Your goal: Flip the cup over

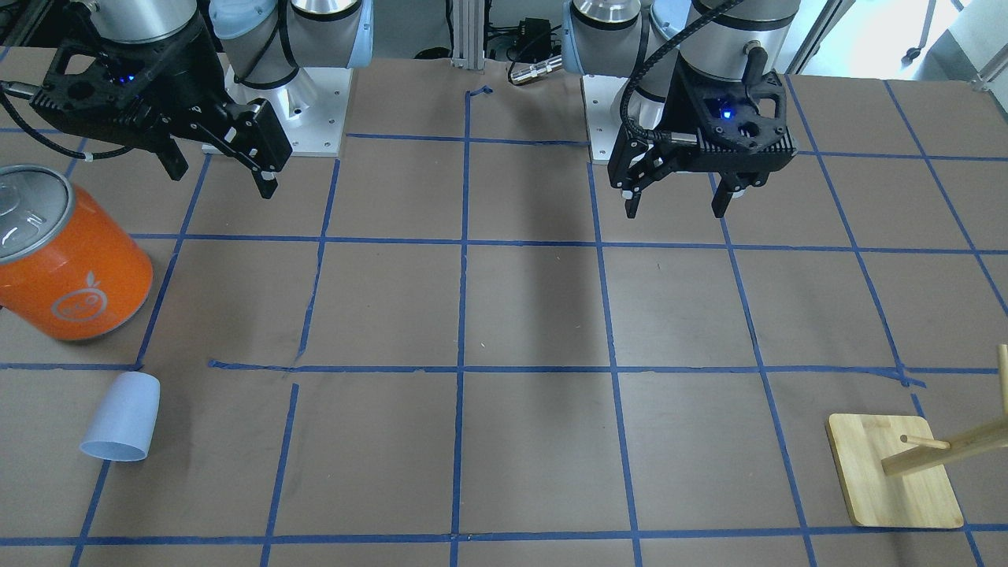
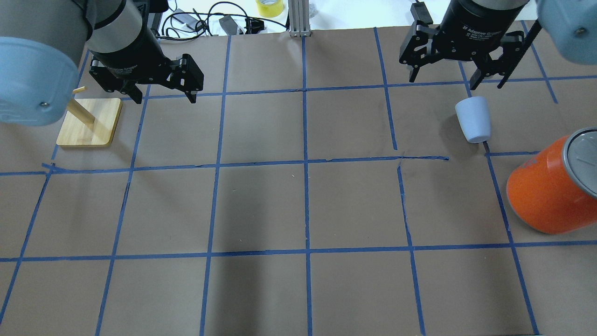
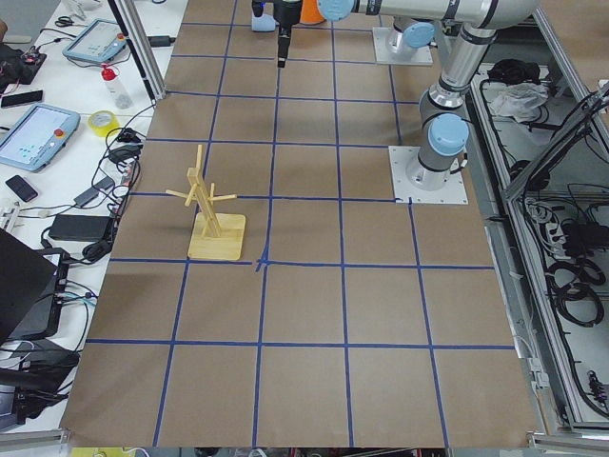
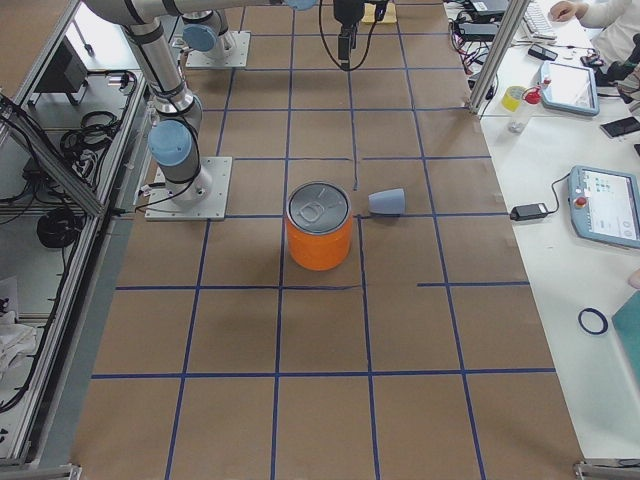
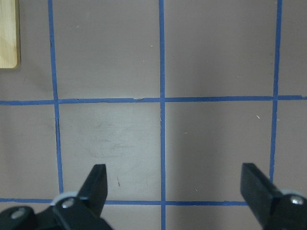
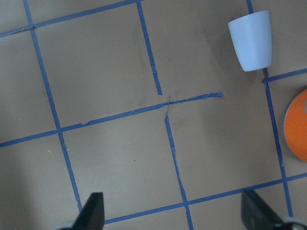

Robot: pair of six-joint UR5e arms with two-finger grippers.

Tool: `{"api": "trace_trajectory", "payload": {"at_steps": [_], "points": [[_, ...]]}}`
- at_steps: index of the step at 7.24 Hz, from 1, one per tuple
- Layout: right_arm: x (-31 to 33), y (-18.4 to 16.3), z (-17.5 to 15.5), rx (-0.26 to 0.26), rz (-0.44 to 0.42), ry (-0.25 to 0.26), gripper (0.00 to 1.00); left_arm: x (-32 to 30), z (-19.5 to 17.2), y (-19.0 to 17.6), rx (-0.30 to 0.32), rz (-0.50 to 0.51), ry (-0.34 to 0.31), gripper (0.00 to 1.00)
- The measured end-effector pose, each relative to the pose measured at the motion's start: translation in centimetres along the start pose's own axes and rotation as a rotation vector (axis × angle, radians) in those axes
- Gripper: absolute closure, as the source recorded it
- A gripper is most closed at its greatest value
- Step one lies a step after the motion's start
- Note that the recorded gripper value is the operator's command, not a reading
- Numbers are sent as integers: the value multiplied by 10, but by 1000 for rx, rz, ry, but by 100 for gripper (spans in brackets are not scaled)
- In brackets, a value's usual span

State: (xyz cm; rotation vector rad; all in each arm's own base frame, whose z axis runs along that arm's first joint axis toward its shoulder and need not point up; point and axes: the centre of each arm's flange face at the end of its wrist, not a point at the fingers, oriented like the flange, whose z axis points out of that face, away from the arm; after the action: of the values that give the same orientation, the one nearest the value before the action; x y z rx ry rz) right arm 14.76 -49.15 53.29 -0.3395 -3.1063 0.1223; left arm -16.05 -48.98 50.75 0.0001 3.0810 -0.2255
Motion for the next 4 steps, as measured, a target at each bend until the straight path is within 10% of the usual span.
{"api": "trace_trajectory", "payload": {"at_steps": [4], "points": [[-4,-14,6,51,-87,-13,0,0,0,0,1,-2,0,0]]}}
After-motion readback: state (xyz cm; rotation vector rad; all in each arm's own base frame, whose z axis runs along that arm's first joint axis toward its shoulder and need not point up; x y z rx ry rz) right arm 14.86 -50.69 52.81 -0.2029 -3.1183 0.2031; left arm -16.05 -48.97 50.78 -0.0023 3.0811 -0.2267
